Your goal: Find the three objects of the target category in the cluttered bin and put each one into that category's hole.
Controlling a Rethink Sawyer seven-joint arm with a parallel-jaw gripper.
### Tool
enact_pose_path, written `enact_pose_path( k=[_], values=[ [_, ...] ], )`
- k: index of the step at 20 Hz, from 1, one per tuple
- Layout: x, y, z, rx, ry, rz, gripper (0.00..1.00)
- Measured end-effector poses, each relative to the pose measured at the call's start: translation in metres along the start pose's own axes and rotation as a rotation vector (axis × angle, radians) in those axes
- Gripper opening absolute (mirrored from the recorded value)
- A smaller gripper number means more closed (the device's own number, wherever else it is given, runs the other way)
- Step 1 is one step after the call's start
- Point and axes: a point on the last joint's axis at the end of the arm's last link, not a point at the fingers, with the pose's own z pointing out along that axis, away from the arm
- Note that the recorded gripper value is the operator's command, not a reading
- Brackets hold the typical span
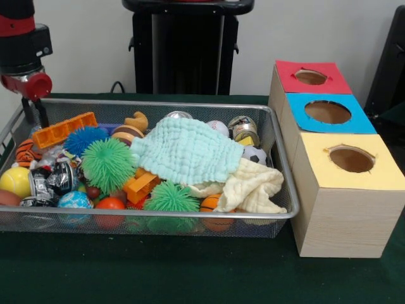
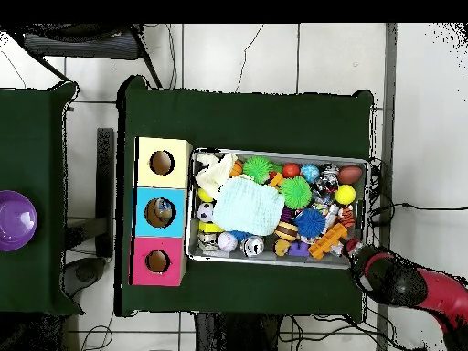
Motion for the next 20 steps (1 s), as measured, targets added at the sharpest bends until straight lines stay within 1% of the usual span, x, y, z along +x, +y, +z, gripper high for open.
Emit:
enact_pose_path(
  k=[1,5,12,18,20],
  values=[
    [0.004,-0.004,-0.004,0.024,0.039,-0.003,1.0],
    [0.008,-0.007,-0.009,0.049,0.083,-0.011,1.0],
    [0.011,-0.006,-0.004,0.039,0.089,-0.014,1.0],
    [0.012,-0.009,0.009,0.015,0.063,-0.015,1.0],
    [0.015,-0.009,0.016,0.002,0.046,-0.024,1.0]
  ],
)
